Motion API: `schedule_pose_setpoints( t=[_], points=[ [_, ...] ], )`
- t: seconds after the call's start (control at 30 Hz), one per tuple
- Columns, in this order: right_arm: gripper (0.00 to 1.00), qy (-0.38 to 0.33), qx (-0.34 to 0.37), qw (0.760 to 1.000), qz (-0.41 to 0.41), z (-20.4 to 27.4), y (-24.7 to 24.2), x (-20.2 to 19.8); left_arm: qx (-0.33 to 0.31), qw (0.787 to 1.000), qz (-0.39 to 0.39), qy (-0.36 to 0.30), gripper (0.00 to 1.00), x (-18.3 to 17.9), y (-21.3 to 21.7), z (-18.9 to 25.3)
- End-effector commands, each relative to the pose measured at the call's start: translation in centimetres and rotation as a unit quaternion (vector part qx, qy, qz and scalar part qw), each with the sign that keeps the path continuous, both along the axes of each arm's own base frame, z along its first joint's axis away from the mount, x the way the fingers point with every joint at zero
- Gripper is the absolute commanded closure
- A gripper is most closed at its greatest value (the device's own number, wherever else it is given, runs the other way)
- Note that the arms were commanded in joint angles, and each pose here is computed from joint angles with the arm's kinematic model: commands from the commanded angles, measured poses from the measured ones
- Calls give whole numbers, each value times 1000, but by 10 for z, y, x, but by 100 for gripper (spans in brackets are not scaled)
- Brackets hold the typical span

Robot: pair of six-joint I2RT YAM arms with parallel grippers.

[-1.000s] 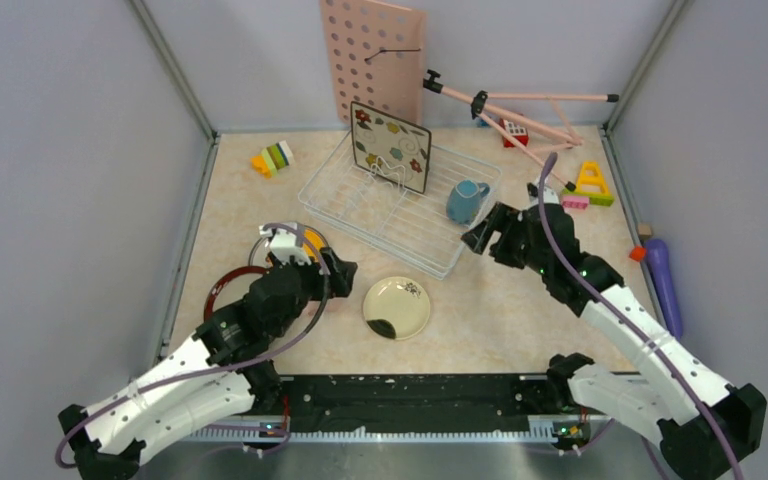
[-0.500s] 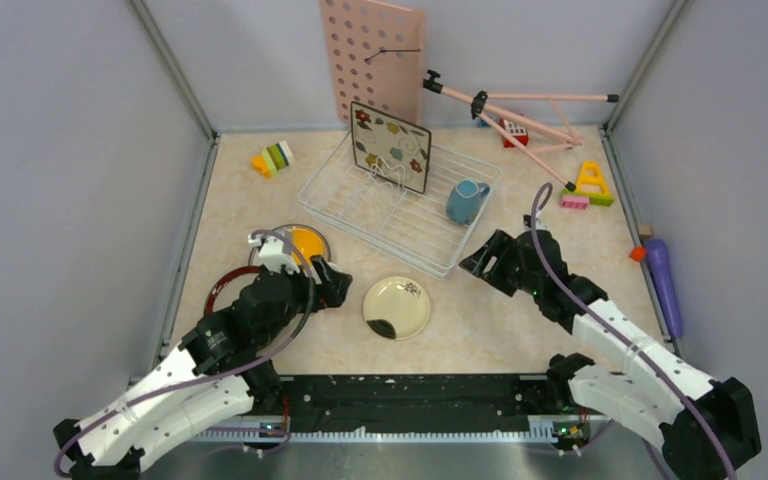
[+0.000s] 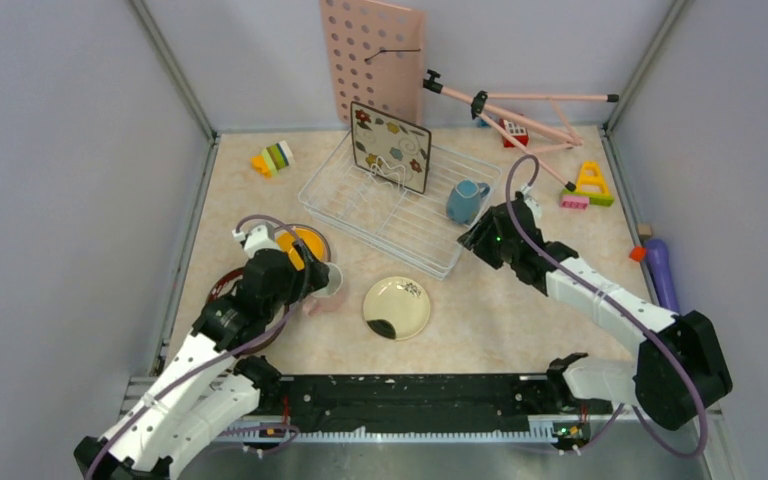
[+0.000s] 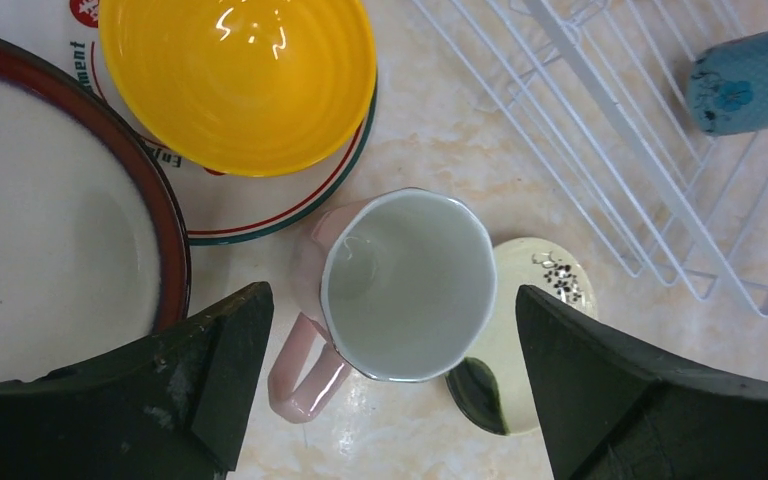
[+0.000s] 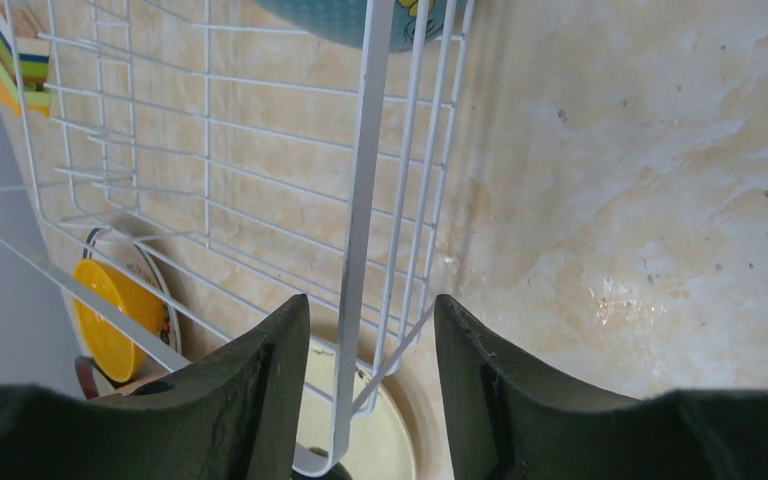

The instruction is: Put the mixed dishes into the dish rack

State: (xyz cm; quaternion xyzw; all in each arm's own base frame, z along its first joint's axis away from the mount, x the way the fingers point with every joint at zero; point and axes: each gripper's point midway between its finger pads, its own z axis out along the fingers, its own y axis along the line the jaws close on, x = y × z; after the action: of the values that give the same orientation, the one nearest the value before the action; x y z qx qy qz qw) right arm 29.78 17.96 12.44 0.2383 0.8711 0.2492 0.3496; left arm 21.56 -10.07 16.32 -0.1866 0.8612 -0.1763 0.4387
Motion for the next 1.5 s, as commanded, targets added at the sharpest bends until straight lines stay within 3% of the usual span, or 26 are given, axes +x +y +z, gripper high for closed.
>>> schedule_pose_setpoints(
  t=[0.0, 0.17, 0.3, 0.37, 0.53, 0.6, 0.7, 0.77, 0.87, 0.93, 0.97, 1.1, 1.3, 1.47],
  points=[
    [54, -28, -8, 999, -31, 21, 1, 24, 12, 1000, -6, 15, 6, 10, -3, -4],
    [67, -37, -29, 998, -37, 26, -4, 30, 53, 997, 18, 46, 24, 14, 10, -20],
    [91, -52, -41, 997, -47, 35, -11, 35, 86, 994, 30, 58, 28, 11, 22, -28],
    [100, -53, -45, 997, -47, 36, -12, 36, 86, 994, 20, 62, 35, 11, 19, -33],
    [100, -56, -63, 995, -61, 40, -23, 39, 88, 994, 5, 64, 60, 14, 13, -42],
    [100, -59, -69, 994, -66, 41, -28, 38, 94, 993, 1, 65, 62, 15, 13, -43],
    [64, -67, -61, 994, -54, 42, -25, 37, 101, 993, -1, 68, 62, 16, 14, -46],
    [50, -65, -54, 995, -46, 40, -22, 35, 103, 992, -5, 70, 64, 16, 13, -49],
    [48, -55, -45, 997, -37, 32, -15, 37, 100, 993, -13, 65, 77, 19, 9, -49],
    [48, -40, -43, 998, -29, 23, -9, 39, 94, 993, -24, 60, 98, 20, 5, -47],
    [48, -34, -40, 998, -25, 19, -6, 40, 90, 994, -30, 58, 100, 20, 2, -44],
    [60, -16, -33, 999, -7, 8, 6, 44, 80, 994, -52, 46, 100, 19, -4, -32],
    [97, -9, -81, 996, -43, 11, -18, 50, 47, 993, -103, 33, 100, 13, -23, -8],
    [100, -18, -99, 993, -65, 14, -38, 49, 33, 989, -142, 16, 100, 9, -34, 9]
  ],
)
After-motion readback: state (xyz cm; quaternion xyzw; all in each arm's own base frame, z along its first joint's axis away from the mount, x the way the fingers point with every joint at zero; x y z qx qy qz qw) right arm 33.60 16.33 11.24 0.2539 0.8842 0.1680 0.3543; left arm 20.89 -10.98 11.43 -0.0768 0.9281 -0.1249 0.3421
